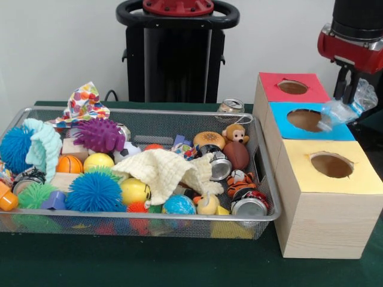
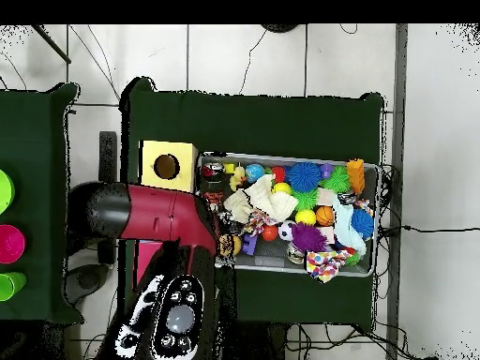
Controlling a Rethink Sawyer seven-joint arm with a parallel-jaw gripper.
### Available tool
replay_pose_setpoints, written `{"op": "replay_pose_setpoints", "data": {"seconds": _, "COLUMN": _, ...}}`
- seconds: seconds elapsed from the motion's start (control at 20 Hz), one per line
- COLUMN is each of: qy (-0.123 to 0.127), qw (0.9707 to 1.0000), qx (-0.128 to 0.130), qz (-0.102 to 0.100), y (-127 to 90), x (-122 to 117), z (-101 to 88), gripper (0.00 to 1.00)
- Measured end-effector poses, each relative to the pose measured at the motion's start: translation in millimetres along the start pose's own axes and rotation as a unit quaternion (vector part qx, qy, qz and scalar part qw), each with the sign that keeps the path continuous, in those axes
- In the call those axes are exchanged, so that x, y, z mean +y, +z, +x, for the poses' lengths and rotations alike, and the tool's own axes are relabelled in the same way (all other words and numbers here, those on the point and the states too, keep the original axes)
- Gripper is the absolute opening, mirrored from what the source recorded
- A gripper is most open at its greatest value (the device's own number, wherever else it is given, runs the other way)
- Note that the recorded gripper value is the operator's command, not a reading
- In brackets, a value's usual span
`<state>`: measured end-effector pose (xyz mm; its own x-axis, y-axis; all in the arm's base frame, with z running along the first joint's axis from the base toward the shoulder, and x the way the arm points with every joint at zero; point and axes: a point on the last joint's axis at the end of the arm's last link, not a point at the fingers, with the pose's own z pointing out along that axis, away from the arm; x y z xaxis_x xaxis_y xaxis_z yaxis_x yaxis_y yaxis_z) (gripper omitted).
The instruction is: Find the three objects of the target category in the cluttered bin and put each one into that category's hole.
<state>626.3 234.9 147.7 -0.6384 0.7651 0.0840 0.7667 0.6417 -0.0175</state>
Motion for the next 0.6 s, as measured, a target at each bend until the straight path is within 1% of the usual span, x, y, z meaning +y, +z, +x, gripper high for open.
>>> {"op": "replay_pose_setpoints", "data": {"seconds": 0.3, "qy": 0.001, "qw": 0.9999, "qx": 0.013, "qz": 0.005, "y": 6.6, "x": -1.6, "z": 18.9, "gripper": 0.0}}
{"op": "replay_pose_setpoints", "data": {"seconds": 0.6, "qy": 0.003, "qw": 0.9998, "qx": 0.017, "qz": 0.008, "y": 9.1, "x": -3.9, "z": 22.8, "gripper": 0.0}}
